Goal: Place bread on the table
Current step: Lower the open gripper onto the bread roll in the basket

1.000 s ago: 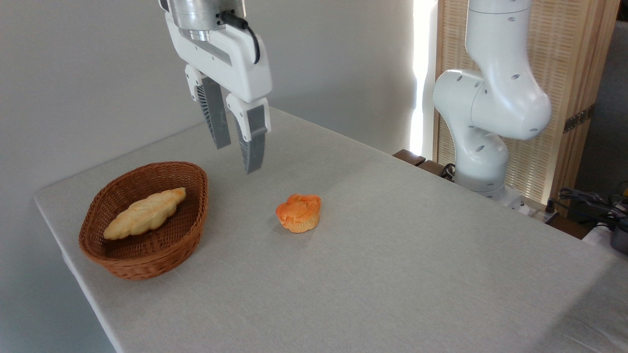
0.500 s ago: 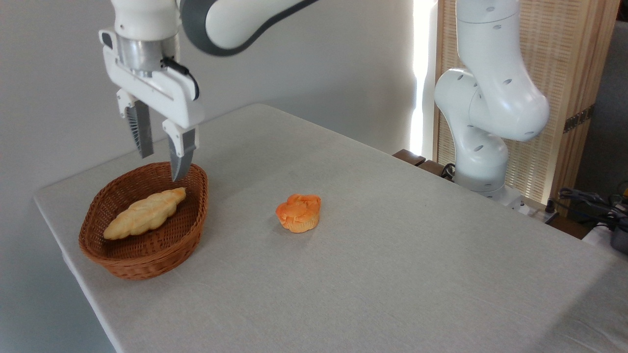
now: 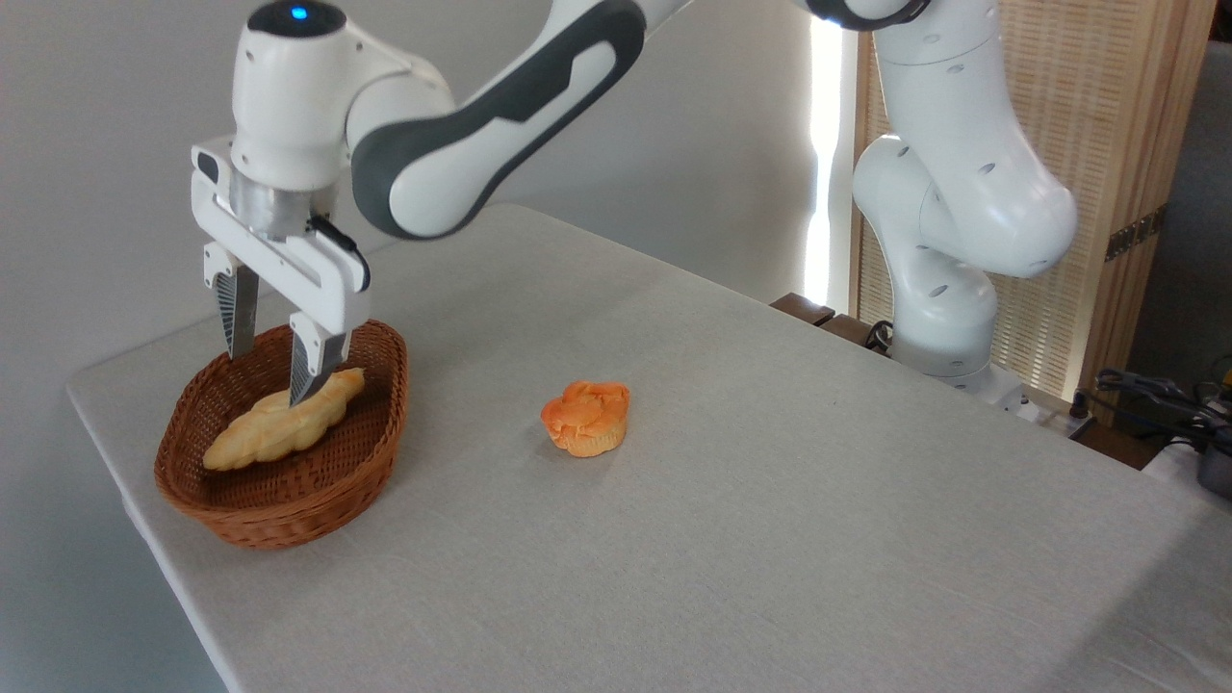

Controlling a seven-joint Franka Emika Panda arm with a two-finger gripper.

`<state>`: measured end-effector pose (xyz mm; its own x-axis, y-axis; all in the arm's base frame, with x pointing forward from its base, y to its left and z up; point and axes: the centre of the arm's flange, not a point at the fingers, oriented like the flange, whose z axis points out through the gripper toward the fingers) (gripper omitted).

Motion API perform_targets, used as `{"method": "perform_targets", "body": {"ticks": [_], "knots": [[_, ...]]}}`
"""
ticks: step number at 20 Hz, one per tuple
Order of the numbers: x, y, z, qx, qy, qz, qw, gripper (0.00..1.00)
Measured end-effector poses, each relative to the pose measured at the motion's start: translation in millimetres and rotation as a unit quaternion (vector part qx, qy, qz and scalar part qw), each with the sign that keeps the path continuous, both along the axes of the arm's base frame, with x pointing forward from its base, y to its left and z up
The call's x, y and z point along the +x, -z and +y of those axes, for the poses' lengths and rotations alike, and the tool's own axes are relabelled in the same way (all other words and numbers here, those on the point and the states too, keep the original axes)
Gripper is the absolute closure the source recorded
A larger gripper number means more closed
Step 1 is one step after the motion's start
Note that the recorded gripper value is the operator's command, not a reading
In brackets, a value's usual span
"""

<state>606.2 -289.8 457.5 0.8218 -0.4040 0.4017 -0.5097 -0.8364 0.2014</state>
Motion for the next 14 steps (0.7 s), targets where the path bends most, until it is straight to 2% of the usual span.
{"method": "perform_targets", "body": {"ticks": [1, 5, 8, 10, 12, 14], "knots": [[0, 9, -5, 0.001, 0.005, -0.001, 1.0, 0.0], [-1, 36, -18, 0.041, 0.04, -0.011, 0.9983, 0.0], [-2, 45, -22, 0.054, 0.052, -0.013, 0.9971, 0.0], [-3, 47, -24, 0.056, 0.055, -0.014, 0.9968, 0.11], [-4, 47, -25, 0.056, 0.057, -0.015, 0.9967, 0.34], [-4, 47, -25, 0.056, 0.057, -0.015, 0.9967, 0.51]]}}
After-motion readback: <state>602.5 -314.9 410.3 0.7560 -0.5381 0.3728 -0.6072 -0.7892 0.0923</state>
